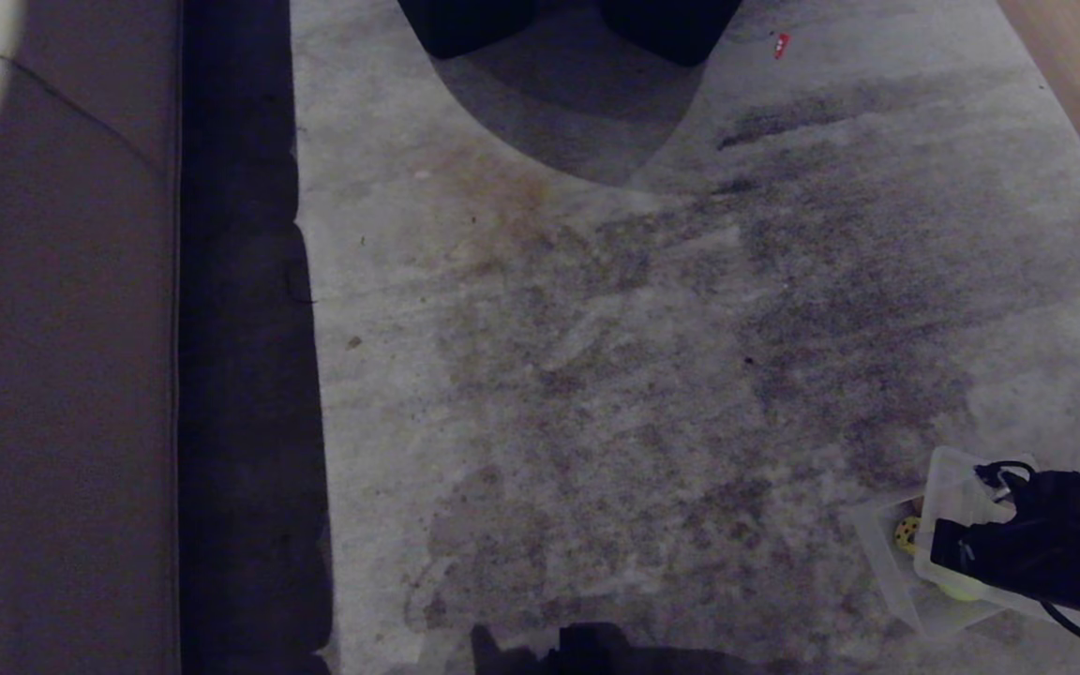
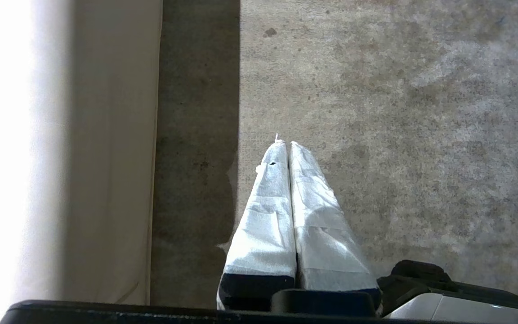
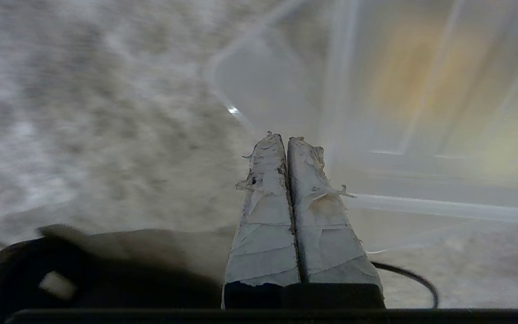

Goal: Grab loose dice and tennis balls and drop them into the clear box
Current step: Close the lid

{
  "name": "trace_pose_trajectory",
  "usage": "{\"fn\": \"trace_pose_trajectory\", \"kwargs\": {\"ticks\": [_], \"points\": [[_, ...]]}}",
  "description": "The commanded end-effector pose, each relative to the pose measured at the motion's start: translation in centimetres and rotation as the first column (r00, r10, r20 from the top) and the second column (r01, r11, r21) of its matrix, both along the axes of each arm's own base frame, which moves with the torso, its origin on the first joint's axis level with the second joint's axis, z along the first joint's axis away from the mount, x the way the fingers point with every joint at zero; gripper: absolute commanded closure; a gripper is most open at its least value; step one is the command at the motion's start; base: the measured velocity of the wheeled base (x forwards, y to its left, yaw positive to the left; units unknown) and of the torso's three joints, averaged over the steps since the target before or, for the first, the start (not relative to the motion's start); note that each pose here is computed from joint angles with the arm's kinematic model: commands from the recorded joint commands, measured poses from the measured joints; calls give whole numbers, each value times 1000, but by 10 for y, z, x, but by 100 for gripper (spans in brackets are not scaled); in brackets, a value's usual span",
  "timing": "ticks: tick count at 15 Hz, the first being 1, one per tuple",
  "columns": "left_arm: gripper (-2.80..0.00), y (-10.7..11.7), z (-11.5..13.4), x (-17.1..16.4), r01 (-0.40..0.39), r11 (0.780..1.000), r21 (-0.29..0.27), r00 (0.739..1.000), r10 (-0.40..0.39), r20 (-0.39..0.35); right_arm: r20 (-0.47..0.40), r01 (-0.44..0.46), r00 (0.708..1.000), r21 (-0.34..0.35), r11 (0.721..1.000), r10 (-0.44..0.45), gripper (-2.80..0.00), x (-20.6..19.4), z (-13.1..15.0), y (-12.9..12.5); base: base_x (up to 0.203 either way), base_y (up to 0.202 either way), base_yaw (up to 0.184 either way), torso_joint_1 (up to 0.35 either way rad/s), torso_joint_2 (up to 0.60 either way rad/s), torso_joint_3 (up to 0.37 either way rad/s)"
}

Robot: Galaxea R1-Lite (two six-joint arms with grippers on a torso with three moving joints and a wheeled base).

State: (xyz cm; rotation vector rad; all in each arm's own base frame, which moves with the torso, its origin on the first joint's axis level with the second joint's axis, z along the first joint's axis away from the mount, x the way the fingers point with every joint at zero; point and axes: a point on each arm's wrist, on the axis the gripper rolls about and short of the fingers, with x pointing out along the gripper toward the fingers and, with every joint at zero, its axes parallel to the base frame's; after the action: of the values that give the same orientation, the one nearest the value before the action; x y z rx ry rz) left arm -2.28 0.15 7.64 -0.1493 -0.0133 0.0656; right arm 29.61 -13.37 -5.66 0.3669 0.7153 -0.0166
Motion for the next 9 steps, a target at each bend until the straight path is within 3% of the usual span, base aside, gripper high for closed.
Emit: {"fn": "trace_pose_trajectory", "kwargs": {"ticks": [1, 5, 8, 9], "points": [[0, 0, 0, 0, 0, 1000, -1, 1000, 0, 0, 43, -4, 999, 1, 1000, 4, 0, 1, 15, 1, 0, 0, 0, 0, 0, 0], [0, 0, 0, 0, 0, 1000, -1, 1000, 0, 1, 146, 31, 989, -8, 999, -30, 0, 13, 33, -5, 0, 0, 0, 0, 0, 0], [0, 0, 0, 0, -1, 1000, -1, 1000, 1, 0, 301, 92, 949, 6, 996, -90, 0, 27, 52, -17, 0, 0, 0, 0, 0, 0], [0, 0, 0, 0, 0, 1000, -1, 1000, 0, 1, 307, 111, 946, -3, 994, -104, 0, 28, 53, -19, 0, 0, 0, 0, 0, 0]]}}
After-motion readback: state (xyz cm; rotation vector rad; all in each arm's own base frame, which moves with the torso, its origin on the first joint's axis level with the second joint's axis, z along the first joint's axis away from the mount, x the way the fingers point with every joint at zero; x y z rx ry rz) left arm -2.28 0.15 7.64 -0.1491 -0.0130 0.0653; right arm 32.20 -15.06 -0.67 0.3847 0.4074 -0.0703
